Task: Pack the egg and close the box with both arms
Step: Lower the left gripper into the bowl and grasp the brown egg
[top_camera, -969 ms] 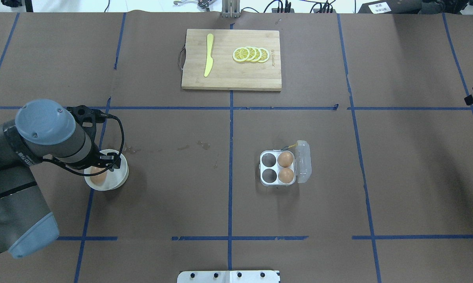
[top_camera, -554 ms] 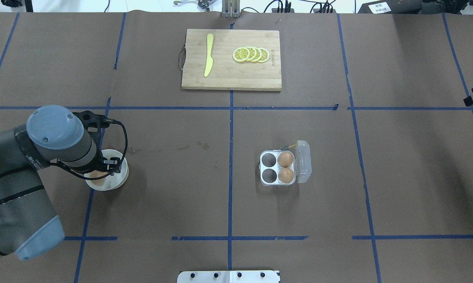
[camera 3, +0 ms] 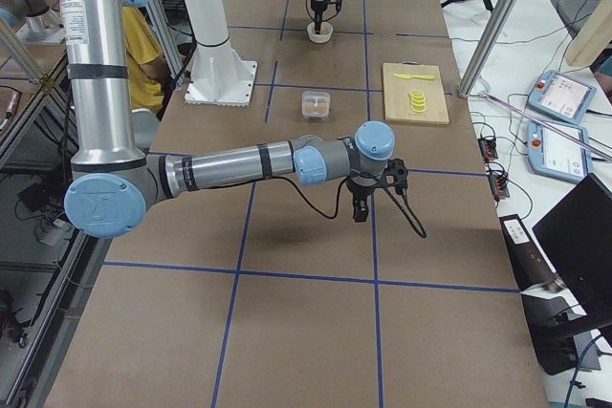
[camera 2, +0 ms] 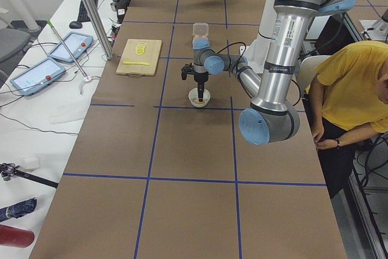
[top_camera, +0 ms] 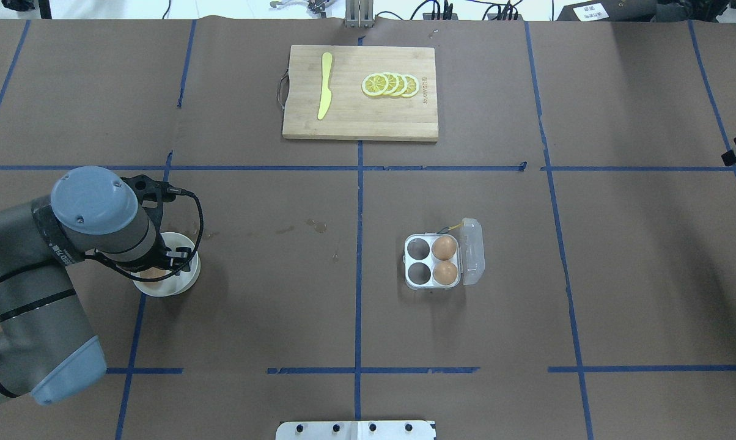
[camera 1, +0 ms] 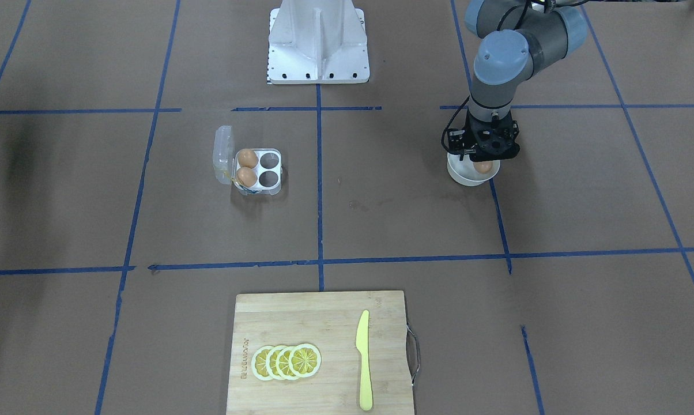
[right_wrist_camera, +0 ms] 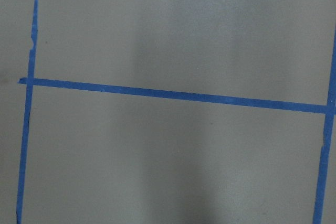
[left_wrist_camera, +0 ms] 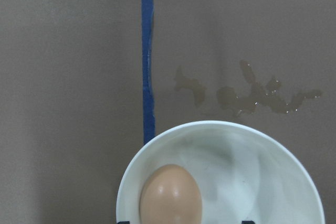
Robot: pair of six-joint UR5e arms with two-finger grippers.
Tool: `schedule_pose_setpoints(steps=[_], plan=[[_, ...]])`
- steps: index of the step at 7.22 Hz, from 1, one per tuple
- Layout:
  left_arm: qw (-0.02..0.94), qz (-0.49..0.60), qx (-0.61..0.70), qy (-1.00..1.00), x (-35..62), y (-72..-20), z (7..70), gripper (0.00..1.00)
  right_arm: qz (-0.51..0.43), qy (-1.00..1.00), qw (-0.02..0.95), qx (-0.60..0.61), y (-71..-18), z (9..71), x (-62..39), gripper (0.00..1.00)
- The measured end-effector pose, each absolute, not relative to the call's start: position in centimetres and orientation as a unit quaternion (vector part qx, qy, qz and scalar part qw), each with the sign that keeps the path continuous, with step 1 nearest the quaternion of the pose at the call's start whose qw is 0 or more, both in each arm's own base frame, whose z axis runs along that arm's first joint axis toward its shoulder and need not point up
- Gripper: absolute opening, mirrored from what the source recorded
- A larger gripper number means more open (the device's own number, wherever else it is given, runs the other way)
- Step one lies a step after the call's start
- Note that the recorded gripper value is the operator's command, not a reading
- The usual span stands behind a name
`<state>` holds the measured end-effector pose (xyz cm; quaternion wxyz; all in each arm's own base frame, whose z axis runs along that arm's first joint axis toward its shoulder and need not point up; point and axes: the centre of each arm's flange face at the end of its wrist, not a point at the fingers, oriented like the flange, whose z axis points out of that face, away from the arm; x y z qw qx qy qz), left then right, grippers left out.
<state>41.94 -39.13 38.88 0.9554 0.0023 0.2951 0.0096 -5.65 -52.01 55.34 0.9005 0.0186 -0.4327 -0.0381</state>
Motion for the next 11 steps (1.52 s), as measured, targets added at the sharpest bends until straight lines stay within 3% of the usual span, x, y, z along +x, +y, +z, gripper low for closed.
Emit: schedule_pose_setpoints(steps=[11], plan=[[0.960,0.008,-0.007,0.281,42.9,-39.6,40.4,0.72,-0.036,-0.433,0.901,0.015,-52.2,55.7,-5.7,1.00]])
